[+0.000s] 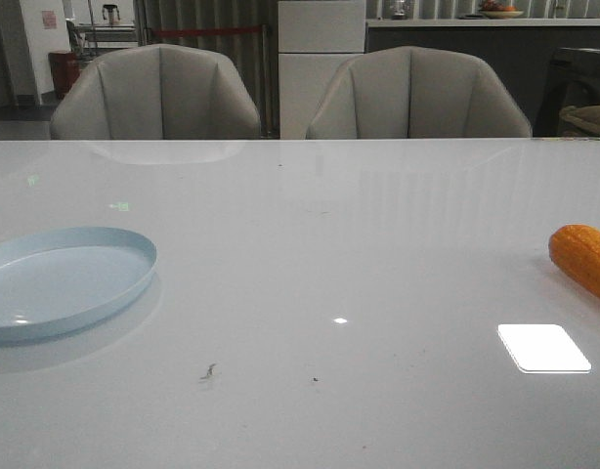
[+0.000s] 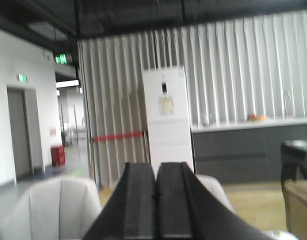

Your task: Place corn on plate with both arms

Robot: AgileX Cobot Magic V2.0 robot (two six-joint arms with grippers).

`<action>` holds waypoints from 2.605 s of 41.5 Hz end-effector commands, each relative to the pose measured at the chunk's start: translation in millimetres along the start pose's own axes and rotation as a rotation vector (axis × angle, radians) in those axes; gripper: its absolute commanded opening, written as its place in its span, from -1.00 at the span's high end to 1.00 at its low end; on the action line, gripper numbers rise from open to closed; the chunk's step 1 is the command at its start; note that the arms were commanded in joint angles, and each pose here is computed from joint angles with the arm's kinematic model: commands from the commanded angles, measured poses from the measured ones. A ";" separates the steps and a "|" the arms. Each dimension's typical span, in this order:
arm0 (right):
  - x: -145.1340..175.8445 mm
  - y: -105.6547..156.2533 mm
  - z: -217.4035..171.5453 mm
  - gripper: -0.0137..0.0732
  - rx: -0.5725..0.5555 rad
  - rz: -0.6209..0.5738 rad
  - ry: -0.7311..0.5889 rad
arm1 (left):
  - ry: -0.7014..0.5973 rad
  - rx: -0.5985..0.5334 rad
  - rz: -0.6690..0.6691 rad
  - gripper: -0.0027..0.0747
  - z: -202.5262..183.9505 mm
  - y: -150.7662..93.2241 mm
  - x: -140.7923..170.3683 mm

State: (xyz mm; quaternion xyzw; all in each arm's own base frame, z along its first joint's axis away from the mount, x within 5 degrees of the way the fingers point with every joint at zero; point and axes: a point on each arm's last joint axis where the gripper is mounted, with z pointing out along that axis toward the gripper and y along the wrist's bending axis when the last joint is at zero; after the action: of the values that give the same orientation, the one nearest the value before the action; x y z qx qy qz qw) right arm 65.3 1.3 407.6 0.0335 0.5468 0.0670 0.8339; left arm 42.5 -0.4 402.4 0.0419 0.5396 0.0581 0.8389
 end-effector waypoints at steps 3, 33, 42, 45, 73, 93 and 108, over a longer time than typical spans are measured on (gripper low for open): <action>11.9 -2.2 37.9 0.55 0.013 -0.012 0.079 | 0.090 0.011 -0.003 0.60 37.3 -1.1 8.3; 106.0 -17.7 90.9 0.55 0.097 -0.011 0.585 | 0.658 0.099 -0.011 0.60 102.6 -17.1 113.3; 110.7 -18.4 94.0 0.55 0.098 -0.011 0.596 | 0.562 0.103 -0.018 0.60 112.1 -20.7 110.6; 109.3 -18.1 94.9 0.55 0.094 -0.011 0.578 | 0.538 0.107 -0.019 0.60 113.2 -22.1 108.6; 119.3 -21.1 86.9 0.38 0.114 -0.060 0.721 | 0.705 0.153 -0.068 -0.07 103.8 -29.5 120.0; 118.6 -21.3 87.5 -0.24 0.108 -0.085 0.712 | 0.674 0.147 -0.069 -0.38 105.7 -28.9 117.8; 121.2 -22.9 87.7 -0.24 0.135 -0.080 0.811 | 0.829 0.170 -0.120 -0.38 108.1 -33.7 130.3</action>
State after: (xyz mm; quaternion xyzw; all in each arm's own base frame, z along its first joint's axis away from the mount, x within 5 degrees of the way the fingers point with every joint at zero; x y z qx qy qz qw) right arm 191.0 -0.4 312.3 0.0407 0.8479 0.0127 0.5284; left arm 188.6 -13.3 309.0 0.0600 0.8489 -0.0118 0.5250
